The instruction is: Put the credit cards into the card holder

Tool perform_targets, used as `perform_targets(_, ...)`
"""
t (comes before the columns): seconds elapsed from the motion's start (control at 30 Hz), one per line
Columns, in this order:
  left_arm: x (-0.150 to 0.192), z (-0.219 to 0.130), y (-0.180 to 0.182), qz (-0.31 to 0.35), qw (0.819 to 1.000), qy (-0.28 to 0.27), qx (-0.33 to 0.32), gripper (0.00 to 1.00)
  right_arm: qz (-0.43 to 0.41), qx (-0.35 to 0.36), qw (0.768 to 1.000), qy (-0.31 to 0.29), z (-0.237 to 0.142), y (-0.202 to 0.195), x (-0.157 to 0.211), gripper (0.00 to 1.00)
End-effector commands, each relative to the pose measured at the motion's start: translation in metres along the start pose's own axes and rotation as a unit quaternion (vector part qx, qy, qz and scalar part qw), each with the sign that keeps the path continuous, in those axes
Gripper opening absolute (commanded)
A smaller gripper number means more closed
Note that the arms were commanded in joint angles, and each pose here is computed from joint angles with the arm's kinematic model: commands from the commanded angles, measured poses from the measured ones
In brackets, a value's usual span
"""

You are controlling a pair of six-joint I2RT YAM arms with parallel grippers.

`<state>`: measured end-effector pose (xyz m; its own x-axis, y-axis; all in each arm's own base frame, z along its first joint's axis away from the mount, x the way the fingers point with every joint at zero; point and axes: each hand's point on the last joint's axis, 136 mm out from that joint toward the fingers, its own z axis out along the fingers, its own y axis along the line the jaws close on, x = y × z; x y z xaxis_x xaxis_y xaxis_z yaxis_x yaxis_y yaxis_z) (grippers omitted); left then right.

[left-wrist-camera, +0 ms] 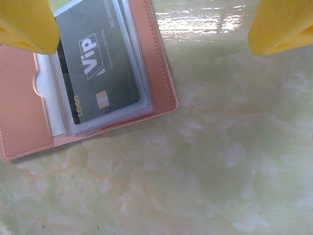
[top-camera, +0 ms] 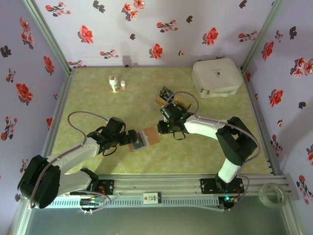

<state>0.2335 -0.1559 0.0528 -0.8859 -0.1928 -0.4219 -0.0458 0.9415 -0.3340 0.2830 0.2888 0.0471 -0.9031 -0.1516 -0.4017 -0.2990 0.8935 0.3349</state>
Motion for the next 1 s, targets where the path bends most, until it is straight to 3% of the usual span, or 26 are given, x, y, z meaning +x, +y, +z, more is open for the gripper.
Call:
perform_targets(0.0, 0.005, 0.006, -0.006, -0.008, 1.0, 0.007, 0.016, 1.0, -0.002, -0.005, 1.0, 0.002, 0.003, 0.0, 0.004, 0.11)
perform_targets(0.07, 0.006, 0.009, -0.009, -0.008, 1.0, 0.009, 0.022, 1.0, 0.0, -0.009, 1.0, 0.003, 0.001, 0.0, 0.006, 0.04)
perform_targets(0.2, 0.009, 0.014, -0.013, -0.004, 0.999, 0.016, 0.028, 1.0, 0.009, -0.022, 1.0, 0.0, -0.005, 0.003, 0.01, 0.0)
perform_targets(0.97, 0.014, 0.035, -0.038, 0.021, 0.998, 0.036, 0.043, 1.0, 0.026, -0.055, 0.998, -0.001, -0.006, 0.021, 0.023, 0.0)
